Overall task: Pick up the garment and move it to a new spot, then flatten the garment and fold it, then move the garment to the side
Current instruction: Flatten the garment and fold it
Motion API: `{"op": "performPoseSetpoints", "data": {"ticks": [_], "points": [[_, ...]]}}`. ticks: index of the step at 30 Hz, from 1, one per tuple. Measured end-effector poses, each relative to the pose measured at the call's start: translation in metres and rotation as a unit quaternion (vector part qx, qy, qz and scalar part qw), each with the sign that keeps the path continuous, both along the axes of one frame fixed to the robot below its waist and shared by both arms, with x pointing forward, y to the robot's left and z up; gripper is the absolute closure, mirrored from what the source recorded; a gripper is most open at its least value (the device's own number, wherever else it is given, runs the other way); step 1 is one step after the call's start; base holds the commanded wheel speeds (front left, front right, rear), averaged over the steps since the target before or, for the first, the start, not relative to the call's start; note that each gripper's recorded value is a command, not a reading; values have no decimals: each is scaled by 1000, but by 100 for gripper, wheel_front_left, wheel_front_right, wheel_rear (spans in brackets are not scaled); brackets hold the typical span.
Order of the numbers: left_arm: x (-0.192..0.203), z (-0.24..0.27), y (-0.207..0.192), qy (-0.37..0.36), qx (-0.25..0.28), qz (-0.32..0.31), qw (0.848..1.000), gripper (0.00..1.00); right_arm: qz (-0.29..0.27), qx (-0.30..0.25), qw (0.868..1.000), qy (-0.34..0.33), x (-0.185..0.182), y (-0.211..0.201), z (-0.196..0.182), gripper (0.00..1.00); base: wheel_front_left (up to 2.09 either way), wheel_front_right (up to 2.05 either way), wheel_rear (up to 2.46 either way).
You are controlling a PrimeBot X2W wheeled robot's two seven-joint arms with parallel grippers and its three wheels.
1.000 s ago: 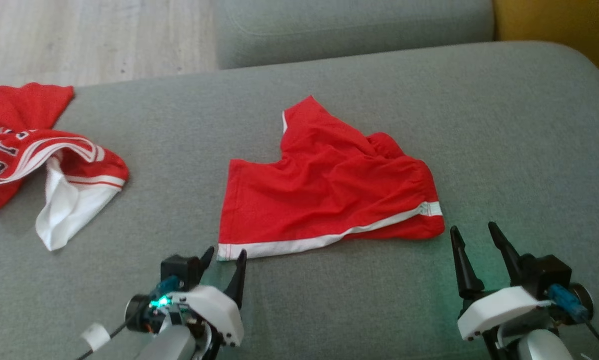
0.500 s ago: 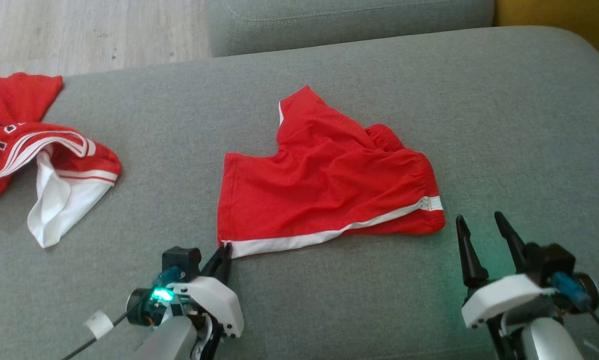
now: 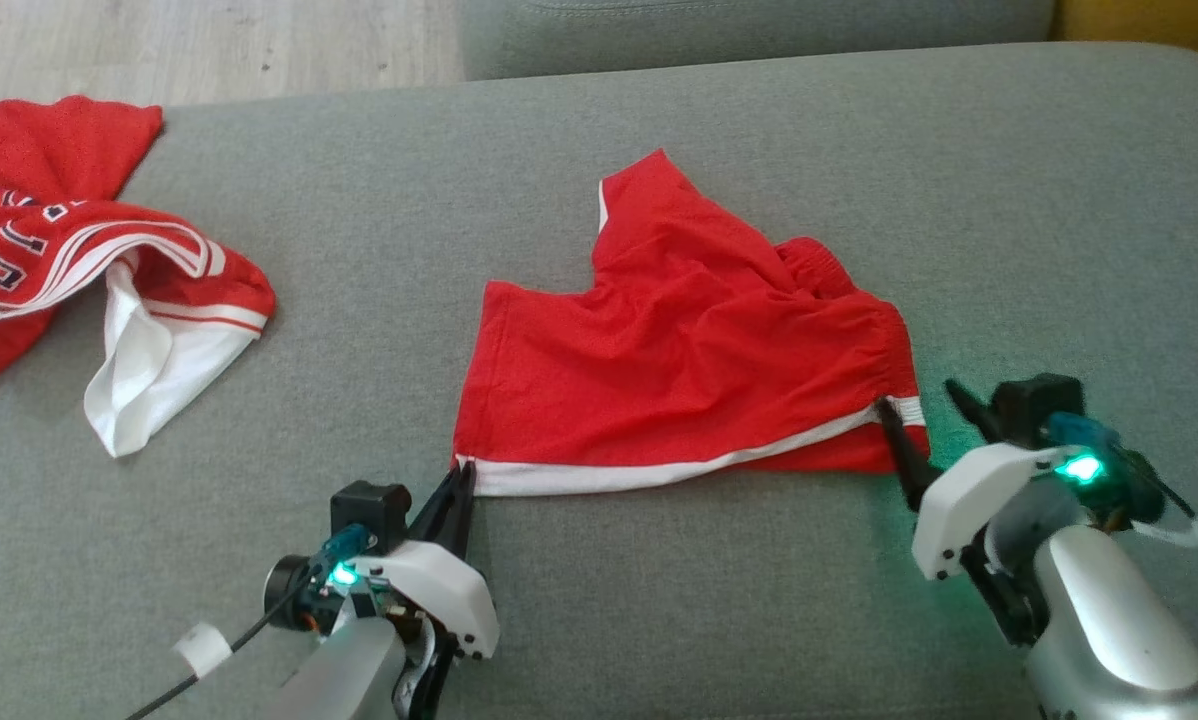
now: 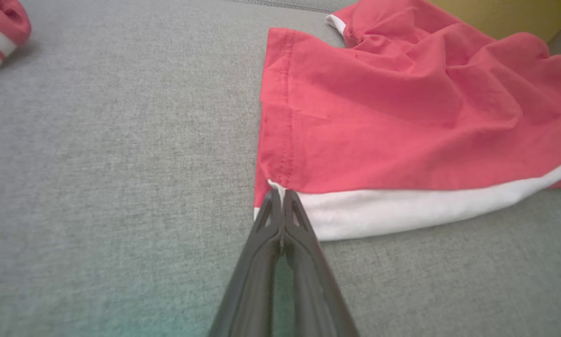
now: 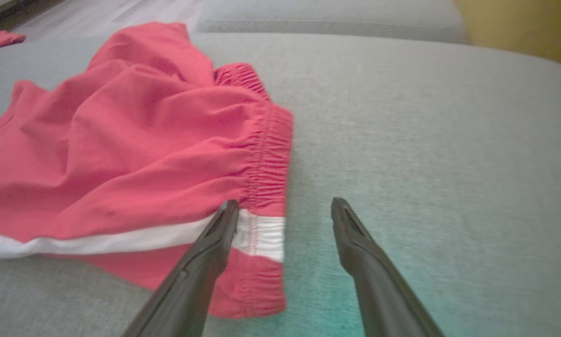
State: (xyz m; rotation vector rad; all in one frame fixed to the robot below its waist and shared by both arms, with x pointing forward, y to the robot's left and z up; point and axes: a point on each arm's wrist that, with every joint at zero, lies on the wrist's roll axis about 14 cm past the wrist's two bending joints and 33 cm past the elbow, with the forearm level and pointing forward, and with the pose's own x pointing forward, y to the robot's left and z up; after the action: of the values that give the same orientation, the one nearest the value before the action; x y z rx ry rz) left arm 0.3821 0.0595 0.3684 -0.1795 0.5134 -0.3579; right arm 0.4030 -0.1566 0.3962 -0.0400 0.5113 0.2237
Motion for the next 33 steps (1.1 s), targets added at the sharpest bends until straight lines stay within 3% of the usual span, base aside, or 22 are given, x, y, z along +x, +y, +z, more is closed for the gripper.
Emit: {"op": "performPoseSetpoints", "data": {"ticks": [6, 7, 9, 12, 14, 20, 26, 30, 33], "points": [[1, 3, 1, -8, -1, 2, 1000, 100, 46, 10, 997, 59, -9, 17, -15, 0, 0, 0, 0], [1, 3, 1, -8, -1, 2, 1000, 100, 49, 13, 997, 59, -8, 18, -14, 10, 0, 0, 0], [1, 4, 1, -11, -1, 2, 1000, 100, 54, 16, 997, 55, -7, 17, -11, 51, 0, 0, 0], [2, 6, 1, -15, -2, 3, 1000, 100, 57, 17, 997, 44, -3, 16, -5, 75, 0, 0, 0], [2, 6, 1, -15, -2, 2, 1000, 100, 58, 21, 997, 42, -3, 17, -3, 100, 0, 0, 0], [5, 11, 2, -27, -1, 6, 1000, 100, 64, 41, 997, 12, 0, 25, 8, 100, 0, 0, 0], [22, 60, 3, -105, -27, 17, 994, 100, 74, 66, 990, -98, 17, 34, 67, 100, 0, 0, 0], [34, 126, 6, -199, -60, 25, 978, 100, 83, 73, 977, -182, 18, 34, 120, 100, 0, 0, 0], [35, 183, 11, -279, -78, 26, 957, 100, 85, 79, 960, -255, 15, 30, 172, 100, 0, 0, 0]]}}
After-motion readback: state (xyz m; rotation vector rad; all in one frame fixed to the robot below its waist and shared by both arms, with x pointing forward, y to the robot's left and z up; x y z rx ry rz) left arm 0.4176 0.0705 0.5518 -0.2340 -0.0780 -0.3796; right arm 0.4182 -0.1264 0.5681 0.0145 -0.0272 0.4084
